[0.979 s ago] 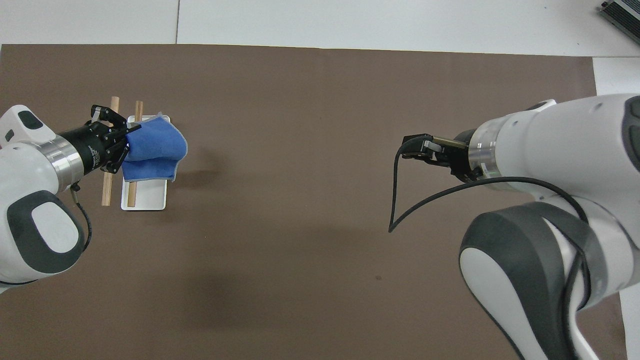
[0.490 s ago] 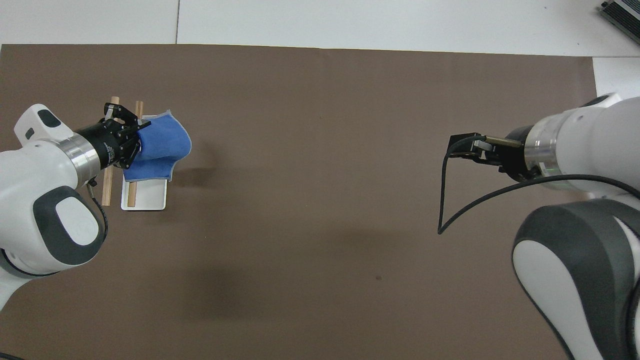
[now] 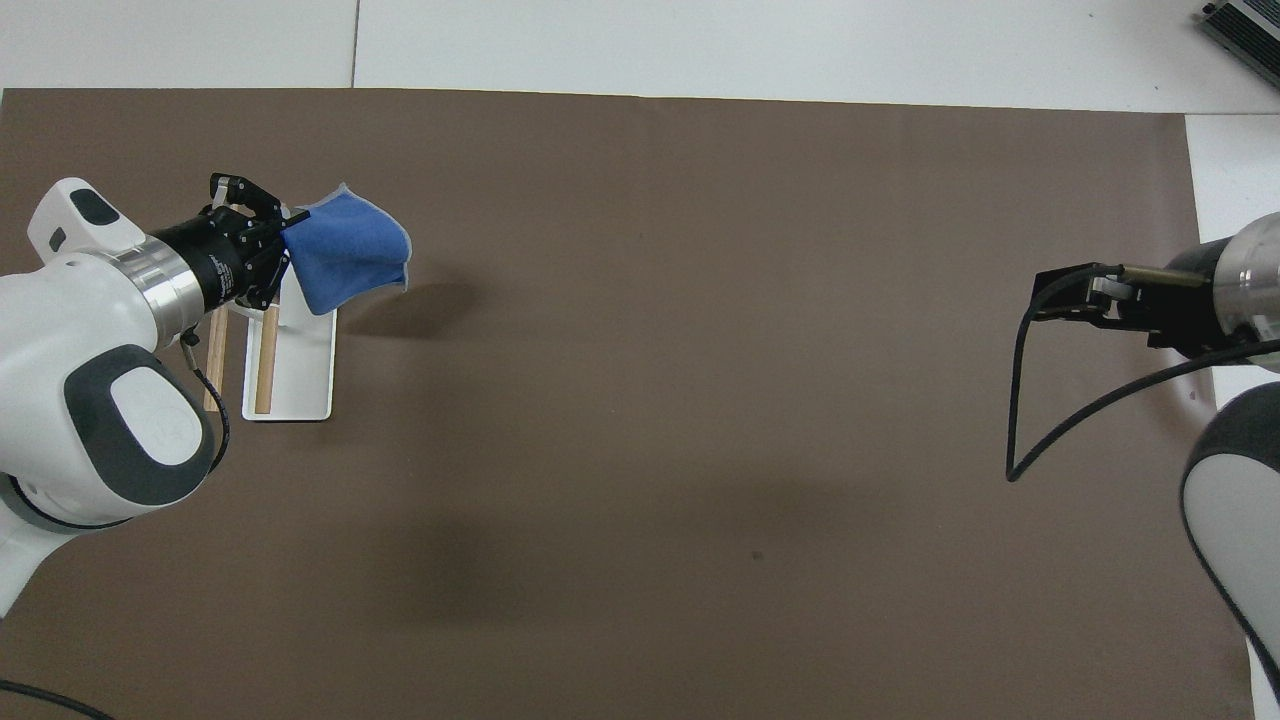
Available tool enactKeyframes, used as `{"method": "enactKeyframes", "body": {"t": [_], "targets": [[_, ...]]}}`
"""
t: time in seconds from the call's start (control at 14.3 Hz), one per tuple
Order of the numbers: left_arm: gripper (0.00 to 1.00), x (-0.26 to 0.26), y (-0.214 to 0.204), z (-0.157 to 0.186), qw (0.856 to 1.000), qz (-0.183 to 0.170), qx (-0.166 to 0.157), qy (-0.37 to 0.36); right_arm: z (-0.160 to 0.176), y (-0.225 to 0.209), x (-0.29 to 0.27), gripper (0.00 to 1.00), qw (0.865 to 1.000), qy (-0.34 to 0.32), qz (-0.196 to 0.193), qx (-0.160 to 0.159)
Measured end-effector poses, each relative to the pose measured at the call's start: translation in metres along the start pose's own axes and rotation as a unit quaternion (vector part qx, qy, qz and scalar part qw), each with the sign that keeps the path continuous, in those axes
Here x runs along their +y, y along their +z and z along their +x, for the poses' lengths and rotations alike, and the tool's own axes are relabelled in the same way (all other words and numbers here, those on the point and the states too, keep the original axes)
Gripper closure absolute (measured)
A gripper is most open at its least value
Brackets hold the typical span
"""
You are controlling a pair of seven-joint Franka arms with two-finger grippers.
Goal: Right arm passes towel to left arm to hang
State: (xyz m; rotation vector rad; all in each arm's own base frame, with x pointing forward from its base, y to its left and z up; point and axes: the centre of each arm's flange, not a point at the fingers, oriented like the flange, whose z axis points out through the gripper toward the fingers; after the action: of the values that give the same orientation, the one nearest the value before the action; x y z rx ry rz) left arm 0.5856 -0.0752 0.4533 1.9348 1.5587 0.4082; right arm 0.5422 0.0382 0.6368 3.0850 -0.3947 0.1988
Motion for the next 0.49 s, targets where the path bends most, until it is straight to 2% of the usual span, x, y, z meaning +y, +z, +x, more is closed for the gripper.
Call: {"method": "enactKeyframes", "body": {"t": [0.49], "targets": [[0.98,-0.026,-0.009,0.097,0.998,0.012,0.051,-0.039,0.011,0.001,0.0,0.0,1.0,-0.01,0.0,-0.005]]}}
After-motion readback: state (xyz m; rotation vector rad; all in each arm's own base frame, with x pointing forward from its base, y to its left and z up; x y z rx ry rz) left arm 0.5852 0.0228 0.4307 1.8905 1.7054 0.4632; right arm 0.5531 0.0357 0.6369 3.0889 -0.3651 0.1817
